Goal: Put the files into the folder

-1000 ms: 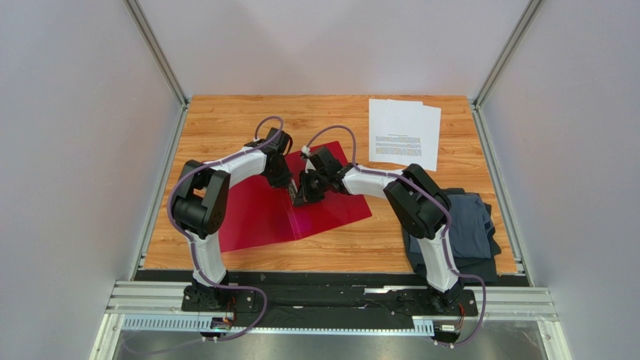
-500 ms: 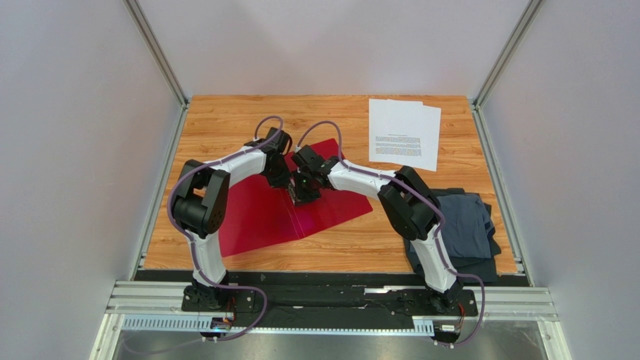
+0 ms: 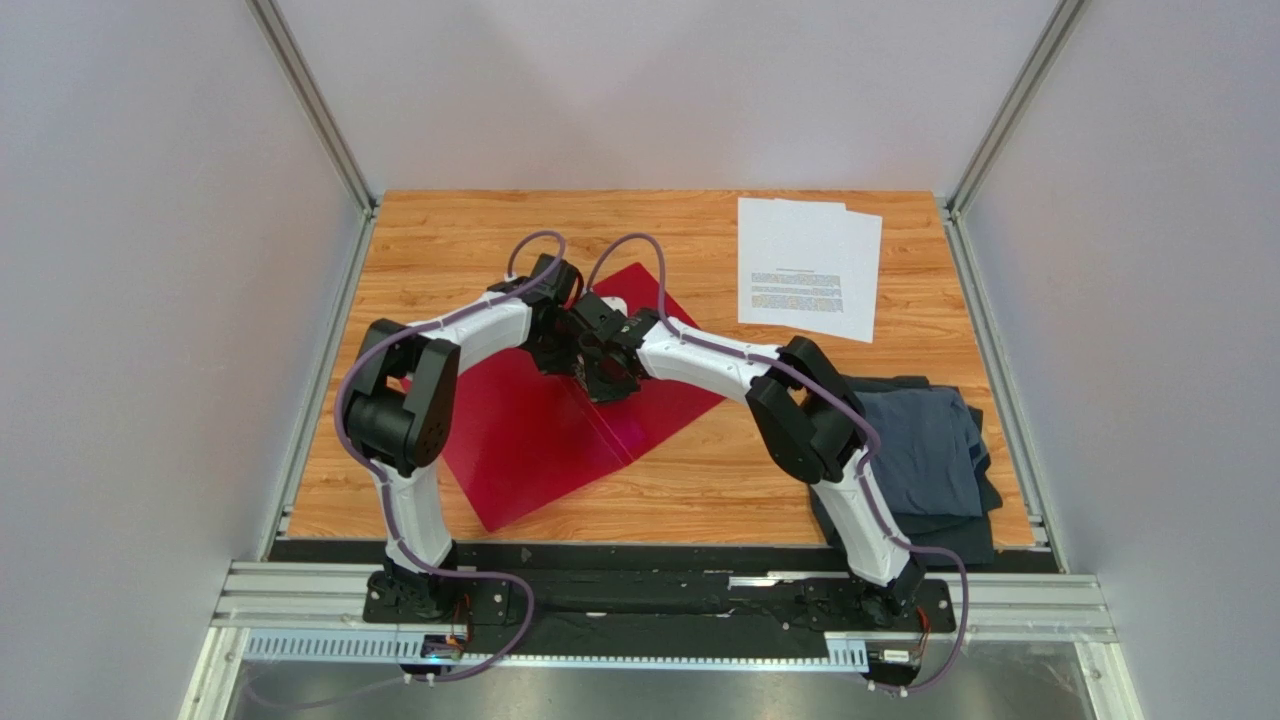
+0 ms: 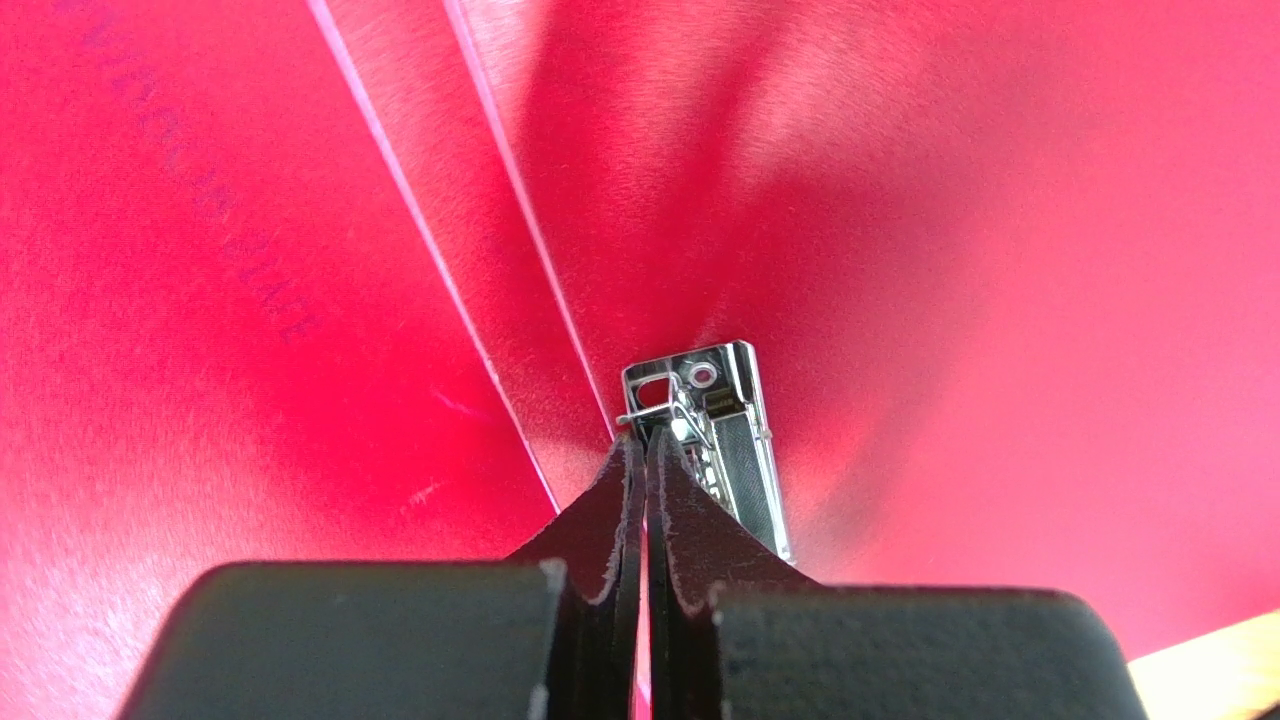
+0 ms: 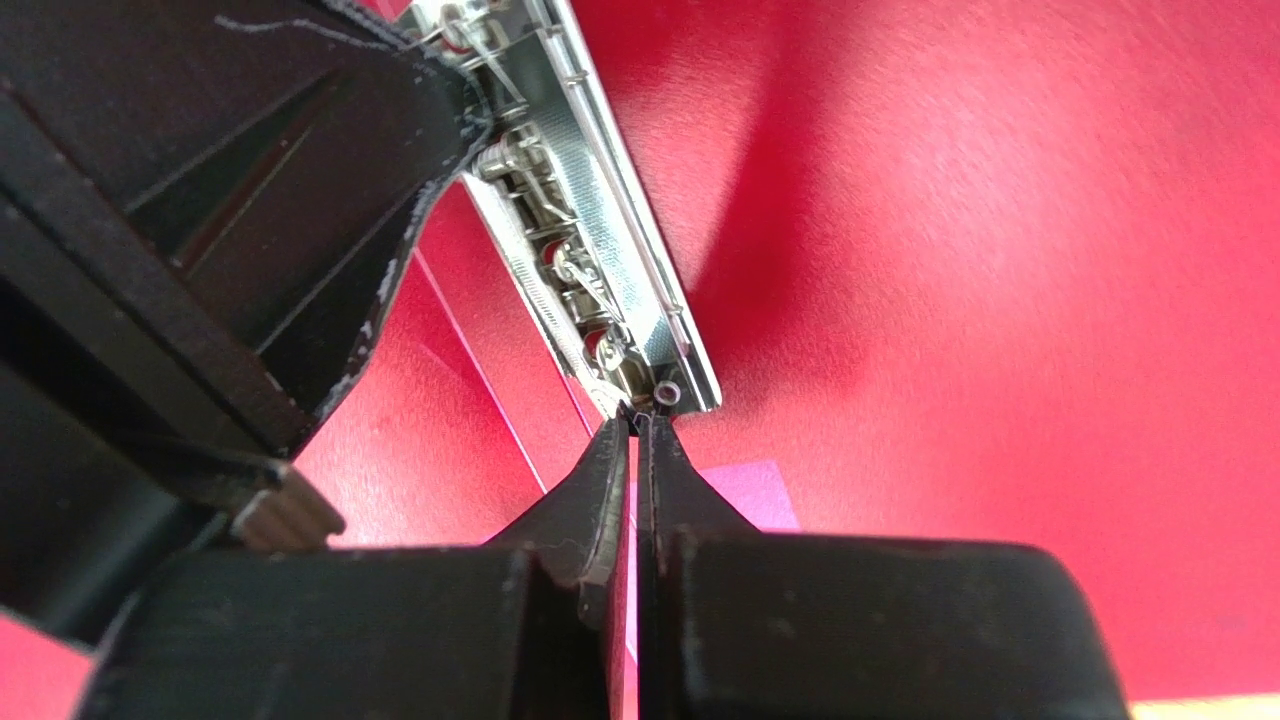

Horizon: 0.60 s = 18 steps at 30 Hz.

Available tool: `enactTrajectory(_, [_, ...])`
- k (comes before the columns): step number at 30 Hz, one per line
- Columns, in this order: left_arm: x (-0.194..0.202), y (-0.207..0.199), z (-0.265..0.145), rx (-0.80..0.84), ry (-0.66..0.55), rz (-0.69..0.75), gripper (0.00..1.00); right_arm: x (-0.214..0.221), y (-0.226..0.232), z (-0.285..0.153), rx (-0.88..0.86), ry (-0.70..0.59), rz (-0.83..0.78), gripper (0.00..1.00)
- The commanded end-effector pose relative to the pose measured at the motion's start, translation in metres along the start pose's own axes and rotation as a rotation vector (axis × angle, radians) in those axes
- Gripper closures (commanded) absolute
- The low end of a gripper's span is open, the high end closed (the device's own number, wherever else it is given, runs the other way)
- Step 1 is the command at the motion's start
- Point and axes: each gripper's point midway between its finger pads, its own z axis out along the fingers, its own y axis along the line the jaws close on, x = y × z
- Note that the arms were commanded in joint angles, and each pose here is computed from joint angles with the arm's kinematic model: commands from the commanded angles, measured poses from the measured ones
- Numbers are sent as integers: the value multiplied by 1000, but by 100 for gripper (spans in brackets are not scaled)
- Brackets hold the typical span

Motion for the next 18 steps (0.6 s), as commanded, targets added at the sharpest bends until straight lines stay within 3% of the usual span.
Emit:
enactTrajectory(1, [63,50,20,-182,207,85,100,8,-78,35,311,18,-111,100])
enactTrajectory(18, [65,51,21,-171,211,94,100,-78,-7,-8,-45,-240,-55,100])
